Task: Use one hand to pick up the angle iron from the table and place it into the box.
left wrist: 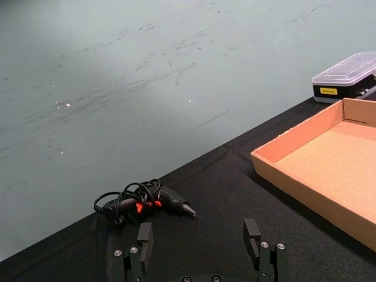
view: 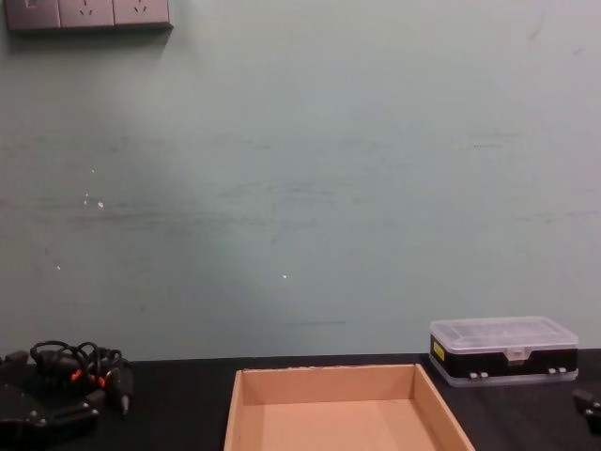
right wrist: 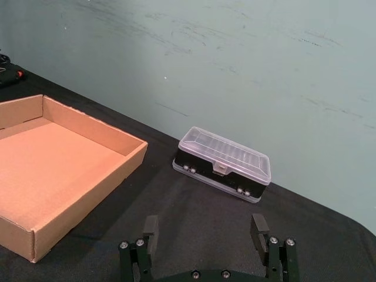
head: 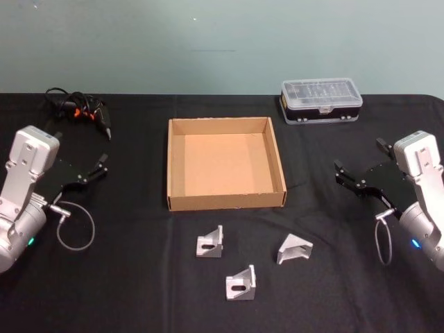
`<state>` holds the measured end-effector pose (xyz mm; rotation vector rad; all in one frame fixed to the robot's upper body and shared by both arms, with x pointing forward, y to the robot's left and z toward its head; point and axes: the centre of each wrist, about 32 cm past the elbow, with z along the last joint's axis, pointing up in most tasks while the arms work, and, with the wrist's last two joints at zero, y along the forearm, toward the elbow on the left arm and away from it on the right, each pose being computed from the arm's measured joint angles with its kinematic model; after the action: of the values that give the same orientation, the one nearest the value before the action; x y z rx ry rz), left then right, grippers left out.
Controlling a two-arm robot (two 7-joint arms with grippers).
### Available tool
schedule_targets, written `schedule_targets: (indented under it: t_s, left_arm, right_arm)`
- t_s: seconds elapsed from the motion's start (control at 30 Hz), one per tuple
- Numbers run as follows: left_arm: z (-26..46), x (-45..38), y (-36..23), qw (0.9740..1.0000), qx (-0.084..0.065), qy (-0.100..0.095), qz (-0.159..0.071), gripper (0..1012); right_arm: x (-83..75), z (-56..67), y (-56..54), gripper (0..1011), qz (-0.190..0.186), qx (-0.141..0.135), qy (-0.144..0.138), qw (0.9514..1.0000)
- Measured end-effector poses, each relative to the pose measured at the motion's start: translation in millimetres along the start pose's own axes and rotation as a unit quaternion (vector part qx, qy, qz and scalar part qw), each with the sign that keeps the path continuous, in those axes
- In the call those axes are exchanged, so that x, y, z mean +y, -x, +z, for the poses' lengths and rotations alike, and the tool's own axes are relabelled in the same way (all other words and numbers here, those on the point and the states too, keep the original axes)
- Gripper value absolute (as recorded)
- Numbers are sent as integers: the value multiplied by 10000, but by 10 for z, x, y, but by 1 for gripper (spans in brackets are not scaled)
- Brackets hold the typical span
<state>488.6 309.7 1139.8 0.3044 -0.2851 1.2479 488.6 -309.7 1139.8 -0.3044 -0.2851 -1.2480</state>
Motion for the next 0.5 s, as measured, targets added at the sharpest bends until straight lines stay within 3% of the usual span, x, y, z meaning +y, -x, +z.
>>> schedule_targets:
  t_s: [0.5]
  left_arm:
    - [0,0,0,10000,0,0,0,1011]
  right_arm:
    - [0,0,0,1000,0,0,0,10000]
